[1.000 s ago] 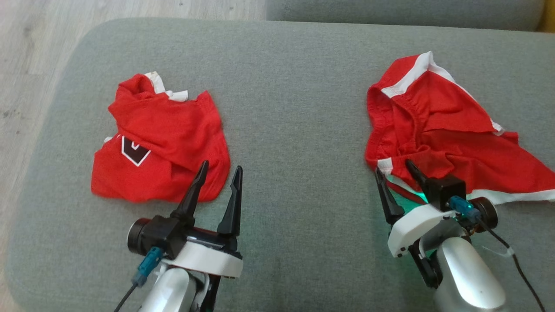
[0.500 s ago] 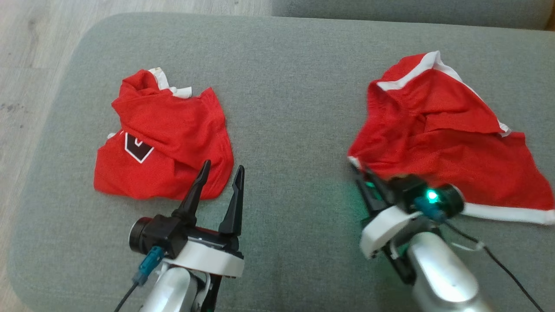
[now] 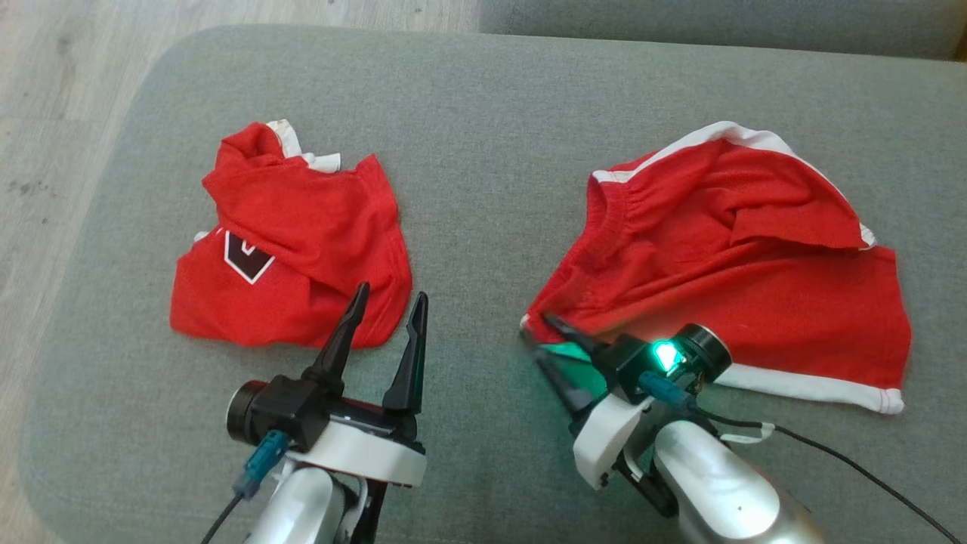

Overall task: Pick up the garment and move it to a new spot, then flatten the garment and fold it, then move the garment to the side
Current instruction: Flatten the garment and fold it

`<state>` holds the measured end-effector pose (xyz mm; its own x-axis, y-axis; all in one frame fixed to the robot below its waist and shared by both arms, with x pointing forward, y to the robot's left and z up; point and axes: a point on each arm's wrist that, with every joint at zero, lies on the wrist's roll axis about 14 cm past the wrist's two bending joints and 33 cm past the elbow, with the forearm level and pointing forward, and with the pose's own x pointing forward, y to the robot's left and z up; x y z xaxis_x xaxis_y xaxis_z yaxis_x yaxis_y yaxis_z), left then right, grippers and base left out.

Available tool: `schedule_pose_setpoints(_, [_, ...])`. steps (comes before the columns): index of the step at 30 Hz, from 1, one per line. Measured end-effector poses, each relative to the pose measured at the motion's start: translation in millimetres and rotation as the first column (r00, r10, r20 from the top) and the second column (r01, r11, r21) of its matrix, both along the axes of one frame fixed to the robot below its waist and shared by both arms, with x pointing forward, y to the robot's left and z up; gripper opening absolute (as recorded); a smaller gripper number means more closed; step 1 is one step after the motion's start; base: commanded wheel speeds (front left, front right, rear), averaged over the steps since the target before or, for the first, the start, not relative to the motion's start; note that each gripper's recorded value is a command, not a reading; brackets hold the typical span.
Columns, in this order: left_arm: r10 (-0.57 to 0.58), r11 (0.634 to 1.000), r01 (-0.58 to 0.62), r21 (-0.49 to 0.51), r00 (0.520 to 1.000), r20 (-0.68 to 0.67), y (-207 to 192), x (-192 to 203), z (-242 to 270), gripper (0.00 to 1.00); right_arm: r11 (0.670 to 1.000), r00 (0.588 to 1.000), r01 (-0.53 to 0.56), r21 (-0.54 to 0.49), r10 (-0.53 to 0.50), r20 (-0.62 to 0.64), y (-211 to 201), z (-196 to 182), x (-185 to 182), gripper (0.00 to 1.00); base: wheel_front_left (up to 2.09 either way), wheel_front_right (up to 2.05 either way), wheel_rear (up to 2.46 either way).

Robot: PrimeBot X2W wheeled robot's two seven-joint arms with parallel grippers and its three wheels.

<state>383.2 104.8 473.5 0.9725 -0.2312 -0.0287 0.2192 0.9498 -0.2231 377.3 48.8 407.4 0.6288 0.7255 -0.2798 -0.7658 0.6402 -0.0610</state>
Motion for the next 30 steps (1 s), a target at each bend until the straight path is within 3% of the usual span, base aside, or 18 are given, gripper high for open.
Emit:
schedule_pose_setpoints(5, [-0.007,1.000,0.007,-0.002,1.000,0.013,-2.6,0.1,4.5,1.00,0.996,0.999,0.041,0.081,-0.042,0.010,-2.8,16.4,5.0,1.00,0.00,0.00,0.00])
schedule_pose_setpoints(10, [-0.037,0.999,0.037,-0.006,0.999,0.030,-12.5,1.9,9.9,1.00,0.965,0.978,0.189,0.180,-0.201,0.054,-36.9,45.7,26.9,1.00,0.00,0.00,0.00])
schedule_pose_setpoints(14, [-0.074,0.997,0.074,0.001,0.996,0.046,-23.9,3.5,14.1,1.00,0.901,0.920,0.365,0.237,-0.388,0.061,-91.8,58.1,33.8,1.00,0.00,0.00,0.00])
schedule_pose_setpoints(20, [-0.142,0.990,0.143,-0.005,0.988,0.055,-45.0,4.4,16.4,1.00,0.767,0.777,0.595,0.240,-0.625,0.071,-183.0,58.3,15.3,1.00,0.00,0.00,0.00])
schedule_pose_setpoints(27, [-0.196,0.980,0.197,-0.008,0.979,0.047,-63.1,5.9,12.7,1.00,0.663,0.679,0.715,0.220,-0.734,0.009,-226.5,40.5,-16.5,1.00,0.00,0.00,0.00])
schedule_pose_setpoints(30, [-0.209,0.978,0.209,-0.005,0.977,0.043,-67.4,6.6,10.8,1.00,0.648,0.664,0.728,0.224,-0.748,0.002,-232.1,39.8,-17.6,1.00,0.00,0.00,0.00])
